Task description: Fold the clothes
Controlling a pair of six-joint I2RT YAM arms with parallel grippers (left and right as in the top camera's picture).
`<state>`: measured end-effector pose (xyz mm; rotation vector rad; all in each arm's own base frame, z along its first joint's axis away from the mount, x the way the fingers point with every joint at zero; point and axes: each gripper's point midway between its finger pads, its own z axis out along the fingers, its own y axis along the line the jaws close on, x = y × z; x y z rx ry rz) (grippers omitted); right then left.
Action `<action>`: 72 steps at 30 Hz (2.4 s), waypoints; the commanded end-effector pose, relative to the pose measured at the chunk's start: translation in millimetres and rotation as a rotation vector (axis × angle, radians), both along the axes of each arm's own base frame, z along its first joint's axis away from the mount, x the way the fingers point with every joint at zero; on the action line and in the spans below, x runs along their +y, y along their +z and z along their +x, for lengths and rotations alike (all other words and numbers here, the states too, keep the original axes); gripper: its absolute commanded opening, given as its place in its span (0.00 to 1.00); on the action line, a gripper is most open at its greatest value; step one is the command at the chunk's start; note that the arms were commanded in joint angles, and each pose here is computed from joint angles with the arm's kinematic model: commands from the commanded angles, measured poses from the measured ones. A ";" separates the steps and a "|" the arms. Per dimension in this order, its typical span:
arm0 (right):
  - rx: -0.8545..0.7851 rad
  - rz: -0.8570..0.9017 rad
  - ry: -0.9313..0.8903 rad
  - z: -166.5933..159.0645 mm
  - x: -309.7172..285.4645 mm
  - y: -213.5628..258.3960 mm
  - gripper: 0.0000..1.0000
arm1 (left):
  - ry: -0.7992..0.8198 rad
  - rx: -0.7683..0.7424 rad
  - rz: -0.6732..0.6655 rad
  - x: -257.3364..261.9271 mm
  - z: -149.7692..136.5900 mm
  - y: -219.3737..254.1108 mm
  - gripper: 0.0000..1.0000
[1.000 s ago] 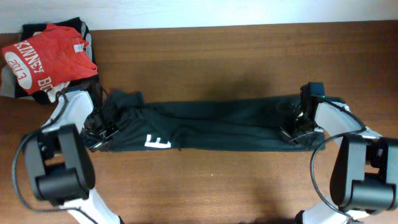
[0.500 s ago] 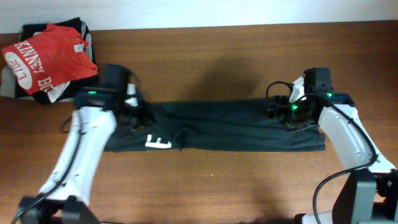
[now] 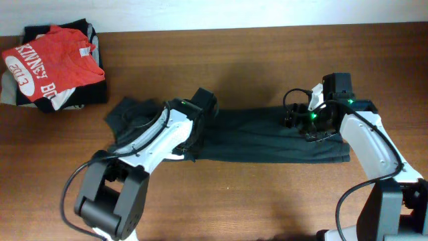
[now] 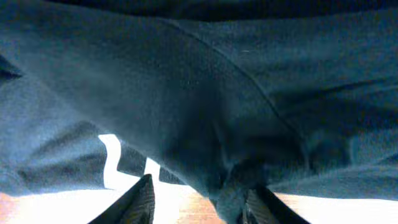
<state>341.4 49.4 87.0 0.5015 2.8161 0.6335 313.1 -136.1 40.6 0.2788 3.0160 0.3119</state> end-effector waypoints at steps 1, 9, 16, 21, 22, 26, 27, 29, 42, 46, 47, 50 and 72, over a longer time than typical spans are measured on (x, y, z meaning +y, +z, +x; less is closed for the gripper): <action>-0.010 -0.018 0.010 4.9 -0.8 0.3 0.74 | -0.043 0.002 0.039 2.9 4.7 -8.5 0.23; -0.006 -0.021 0.010 4.1 -1.4 -0.8 0.74 | -0.056 -0.201 -0.058 -24.0 54.6 3.6 0.00; -0.002 -0.021 0.010 3.1 -1.4 -1.2 0.74 | -0.079 -0.405 -0.145 -48.3 101.3 19.3 0.37; 0.011 -0.047 0.002 0.9 -5.7 -3.7 0.74 | -0.071 -0.412 -0.114 -41.8 100.9 30.5 0.78; 0.016 -0.062 -0.001 0.0 -8.1 -4.8 0.75 | -0.070 -0.406 -0.110 -39.0 97.3 41.2 0.78; 0.016 -0.064 -0.002 0.0 -8.5 -5.0 0.38 | -0.042 -0.370 -0.089 -17.7 85.2 57.3 0.22; 0.019 -0.063 -0.001 -0.9 -8.1 -5.7 0.25 | -0.032 -0.325 -0.101 -13.2 81.3 48.7 0.08; 0.036 -0.063 -0.001 -5.6 -8.0 -10.7 0.12 | 0.000 -0.251 -0.127 -3.1 78.2 31.3 0.01; 0.338 -0.221 -0.035 -32.4 -40.7 -114.5 0.04 | 0.395 0.091 -0.111 114.2 43.9 -40.1 0.01; 0.399 -0.275 -0.127 -42.6 -57.8 -115.3 0.04 | 0.543 0.135 -0.032 149.0 24.3 -38.9 0.01; 0.400 -0.275 -0.127 -43.0 -57.7 -115.3 0.04 | 0.566 0.153 -0.022 157.9 17.7 -40.8 0.01; 0.407 -0.274 -0.125 -44.7 -57.4 -114.9 0.04 | 0.676 0.192 -0.017 185.3 -1.9 -50.5 0.01; 0.421 -0.242 -0.107 -48.2 -50.7 -113.7 0.04 | 0.475 0.054 -0.394 107.9 20.2 7.5 0.01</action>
